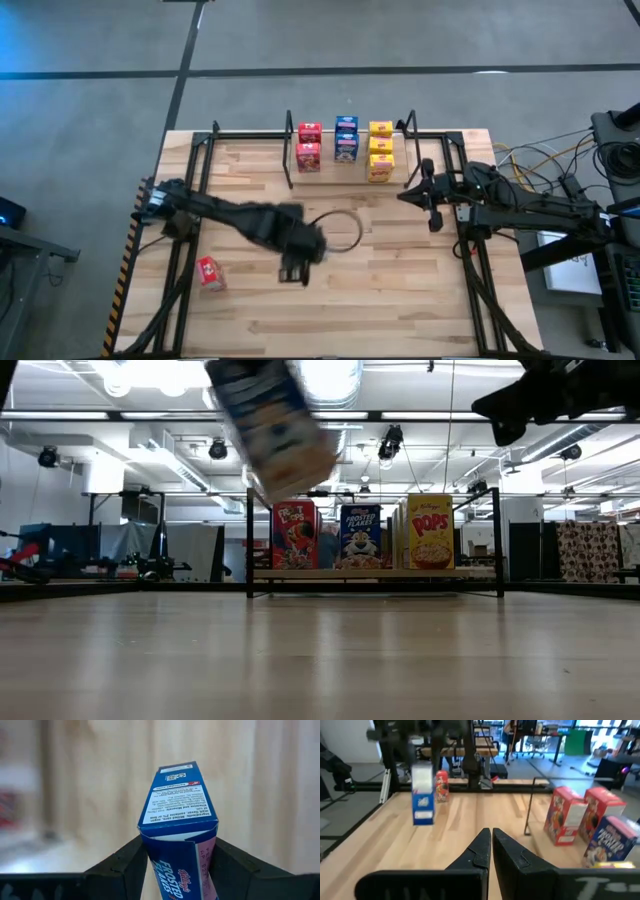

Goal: Stack cereal on shelf
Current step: Put the blue cereal box on the shelf aligned with the other blue cereal boxes

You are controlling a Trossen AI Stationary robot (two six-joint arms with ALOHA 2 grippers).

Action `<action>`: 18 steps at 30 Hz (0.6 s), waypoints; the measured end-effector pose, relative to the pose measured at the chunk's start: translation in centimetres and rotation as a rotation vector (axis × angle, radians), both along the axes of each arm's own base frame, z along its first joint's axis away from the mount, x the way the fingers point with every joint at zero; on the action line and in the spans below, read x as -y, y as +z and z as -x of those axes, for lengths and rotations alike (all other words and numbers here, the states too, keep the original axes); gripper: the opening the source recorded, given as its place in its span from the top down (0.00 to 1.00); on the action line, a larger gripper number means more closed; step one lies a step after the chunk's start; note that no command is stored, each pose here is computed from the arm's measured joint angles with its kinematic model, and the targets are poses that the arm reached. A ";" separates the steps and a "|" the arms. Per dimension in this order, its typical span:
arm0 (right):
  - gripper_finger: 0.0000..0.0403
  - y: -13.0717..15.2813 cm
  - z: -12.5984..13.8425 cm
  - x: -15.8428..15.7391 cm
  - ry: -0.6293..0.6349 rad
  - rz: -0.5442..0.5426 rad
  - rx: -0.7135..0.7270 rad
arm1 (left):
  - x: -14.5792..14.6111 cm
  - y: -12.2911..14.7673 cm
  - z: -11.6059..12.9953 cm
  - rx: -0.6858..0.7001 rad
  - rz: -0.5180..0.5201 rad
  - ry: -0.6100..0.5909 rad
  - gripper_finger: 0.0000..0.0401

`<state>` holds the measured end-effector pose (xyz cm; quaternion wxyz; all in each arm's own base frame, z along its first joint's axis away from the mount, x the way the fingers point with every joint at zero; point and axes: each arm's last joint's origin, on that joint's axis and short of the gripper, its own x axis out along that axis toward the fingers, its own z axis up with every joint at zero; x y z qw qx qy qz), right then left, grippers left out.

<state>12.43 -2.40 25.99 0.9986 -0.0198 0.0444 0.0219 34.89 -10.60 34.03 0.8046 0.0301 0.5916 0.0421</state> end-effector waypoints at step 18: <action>0.98 0.6 2.3 -1.3 0.062 -0.015 0.064 | -12.1 0.7 -7.4 0.015 -0.400 -0.241 0.58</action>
